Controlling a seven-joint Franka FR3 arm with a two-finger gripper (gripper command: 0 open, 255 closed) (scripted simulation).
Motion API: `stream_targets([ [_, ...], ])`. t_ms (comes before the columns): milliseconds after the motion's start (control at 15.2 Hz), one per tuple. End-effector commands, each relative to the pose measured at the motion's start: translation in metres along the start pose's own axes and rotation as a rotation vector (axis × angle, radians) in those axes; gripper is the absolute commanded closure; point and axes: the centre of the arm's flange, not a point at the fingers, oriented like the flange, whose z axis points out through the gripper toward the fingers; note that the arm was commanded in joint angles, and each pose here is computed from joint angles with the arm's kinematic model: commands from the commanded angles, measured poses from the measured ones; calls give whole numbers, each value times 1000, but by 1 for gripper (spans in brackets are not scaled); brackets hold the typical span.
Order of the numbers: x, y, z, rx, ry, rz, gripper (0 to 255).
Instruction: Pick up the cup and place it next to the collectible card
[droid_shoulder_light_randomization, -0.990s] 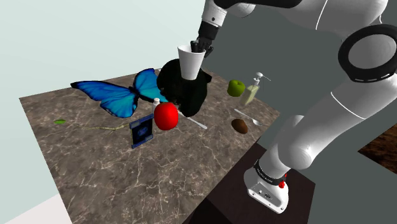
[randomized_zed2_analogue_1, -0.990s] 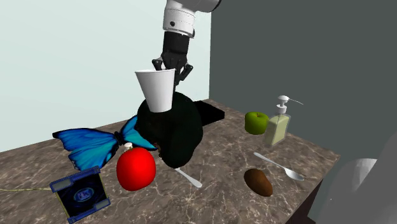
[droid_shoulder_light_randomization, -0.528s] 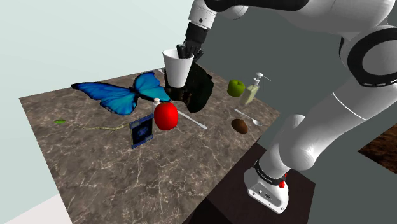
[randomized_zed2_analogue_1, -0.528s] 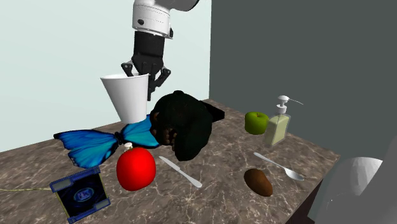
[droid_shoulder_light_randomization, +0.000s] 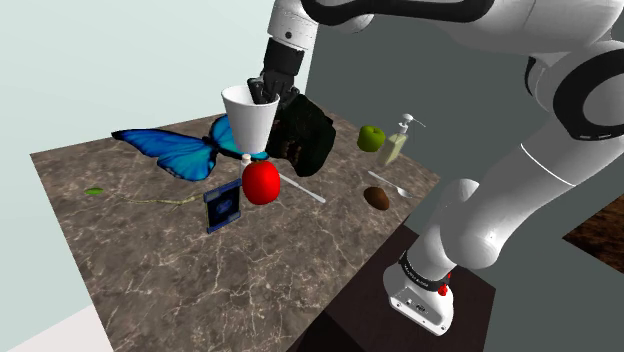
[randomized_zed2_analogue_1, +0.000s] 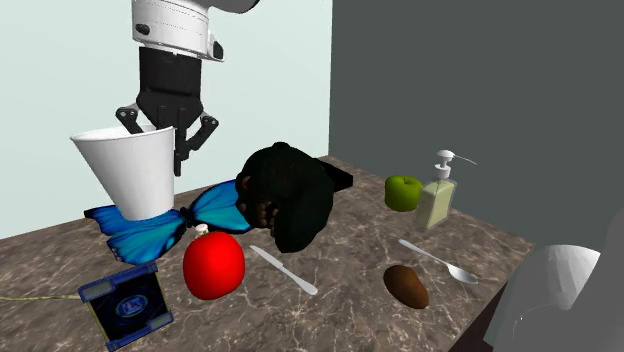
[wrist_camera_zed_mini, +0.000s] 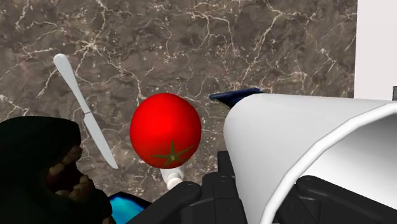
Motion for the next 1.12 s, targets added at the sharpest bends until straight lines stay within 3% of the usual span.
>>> stream_targets([
  [0, -8, -28, 6, 1, 1, 1, 255],
  [924, -59, -201, 44, 1, 1, 1, 255],
  [1056, -59, -199, 54, 1, 1, 1, 255],
])
